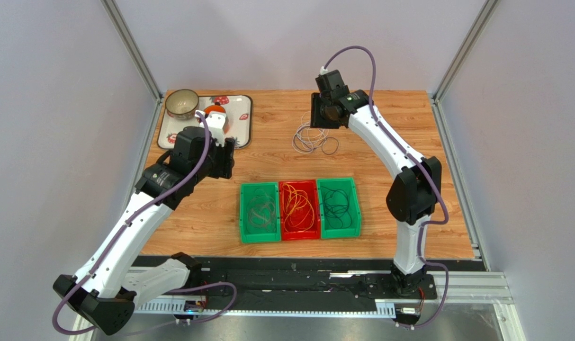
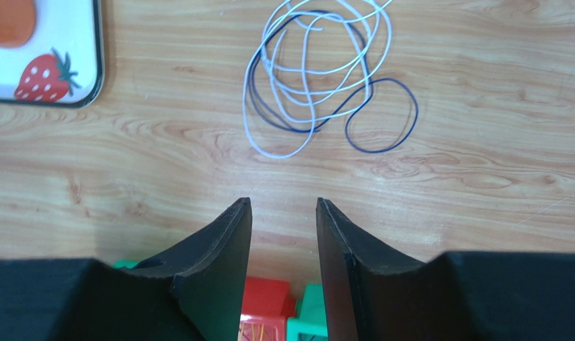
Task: Untangle the cables
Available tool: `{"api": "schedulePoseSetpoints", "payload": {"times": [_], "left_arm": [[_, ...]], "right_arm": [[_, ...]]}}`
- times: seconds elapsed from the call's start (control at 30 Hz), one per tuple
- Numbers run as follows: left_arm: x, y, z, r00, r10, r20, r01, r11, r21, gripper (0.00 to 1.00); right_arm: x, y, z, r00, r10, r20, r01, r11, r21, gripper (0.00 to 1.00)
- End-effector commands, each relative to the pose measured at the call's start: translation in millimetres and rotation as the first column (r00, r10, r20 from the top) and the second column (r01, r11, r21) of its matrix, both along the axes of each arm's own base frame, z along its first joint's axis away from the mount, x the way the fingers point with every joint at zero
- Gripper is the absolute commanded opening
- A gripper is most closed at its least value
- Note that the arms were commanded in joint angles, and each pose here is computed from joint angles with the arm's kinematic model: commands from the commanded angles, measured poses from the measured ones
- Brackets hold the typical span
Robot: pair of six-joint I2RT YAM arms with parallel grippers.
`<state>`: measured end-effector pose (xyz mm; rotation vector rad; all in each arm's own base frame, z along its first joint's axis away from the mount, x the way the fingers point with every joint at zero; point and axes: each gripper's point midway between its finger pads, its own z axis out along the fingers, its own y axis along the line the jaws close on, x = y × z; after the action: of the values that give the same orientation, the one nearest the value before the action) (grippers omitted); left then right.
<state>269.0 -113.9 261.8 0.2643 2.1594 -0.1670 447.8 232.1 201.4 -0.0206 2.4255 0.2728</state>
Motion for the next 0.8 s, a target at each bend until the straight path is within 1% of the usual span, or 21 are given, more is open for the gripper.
{"api": "schedulePoseSetpoints", "payload": {"times": [0.0,0.17,0.3,0.6,0.77], "left_arm": [[2,-1,12,0.999,-0.013,0.051,0.014,1.000,-0.017,0.61],[2,-2,13,0.998,-0.017,0.054,0.019,1.000,-0.024,0.61],[3,-3,10,0.999,-0.022,0.045,0.023,1.000,-0.021,0.60],[4,-2,8,0.999,-0.017,0.043,0.018,1.000,-0.016,0.60],[4,-4,6,0.999,-0.022,0.035,0.023,1.000,-0.014,0.60]], "right_arm": [[31,-23,16,0.994,-0.092,0.062,0.093,0.995,-0.022,0.43],[42,-51,-17,0.989,-0.148,0.005,0.148,0.984,-0.099,0.43],[48,-69,-38,0.985,-0.164,-0.046,0.158,0.982,-0.107,0.43],[52,-78,-86,0.975,-0.162,-0.149,0.145,0.982,-0.119,0.43],[58,-78,-105,0.970,-0.177,-0.168,0.156,0.979,-0.132,0.42]]}}
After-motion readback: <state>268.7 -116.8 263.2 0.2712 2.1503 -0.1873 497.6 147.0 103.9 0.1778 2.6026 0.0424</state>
